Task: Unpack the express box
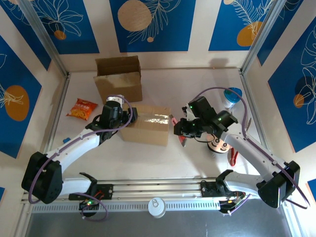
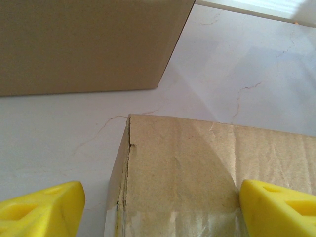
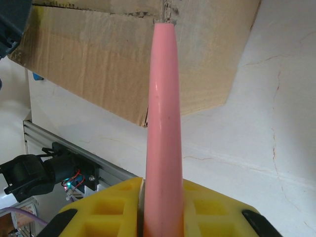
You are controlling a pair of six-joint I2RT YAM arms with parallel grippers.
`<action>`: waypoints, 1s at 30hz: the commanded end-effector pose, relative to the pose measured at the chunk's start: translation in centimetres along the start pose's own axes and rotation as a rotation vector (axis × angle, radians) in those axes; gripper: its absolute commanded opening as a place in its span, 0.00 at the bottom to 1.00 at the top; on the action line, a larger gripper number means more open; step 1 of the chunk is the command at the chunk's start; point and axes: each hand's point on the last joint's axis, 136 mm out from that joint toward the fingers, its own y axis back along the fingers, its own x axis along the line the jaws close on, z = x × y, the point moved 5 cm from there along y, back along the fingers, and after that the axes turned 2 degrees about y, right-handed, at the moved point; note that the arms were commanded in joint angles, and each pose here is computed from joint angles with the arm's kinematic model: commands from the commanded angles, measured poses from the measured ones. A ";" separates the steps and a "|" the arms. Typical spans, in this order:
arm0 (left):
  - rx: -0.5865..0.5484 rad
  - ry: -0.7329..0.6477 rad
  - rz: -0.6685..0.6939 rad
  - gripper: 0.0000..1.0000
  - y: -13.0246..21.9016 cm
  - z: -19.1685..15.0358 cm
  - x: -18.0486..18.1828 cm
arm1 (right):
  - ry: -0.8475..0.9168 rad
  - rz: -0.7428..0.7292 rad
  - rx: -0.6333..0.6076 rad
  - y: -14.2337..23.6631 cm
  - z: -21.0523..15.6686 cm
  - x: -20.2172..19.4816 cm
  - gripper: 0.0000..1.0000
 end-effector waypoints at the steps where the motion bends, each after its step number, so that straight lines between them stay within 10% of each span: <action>1: 0.184 -0.067 0.137 0.81 -0.5 -5.0 2.9 | -0.016 0.006 0.014 -0.2 -0.2 -0.1 0.00; 30: 0.200 -0.074 0.148 0.81 -0.7 -5.3 3.1 | -0.021 -0.026 0.031 -1.2 -0.1 -0.6 0.00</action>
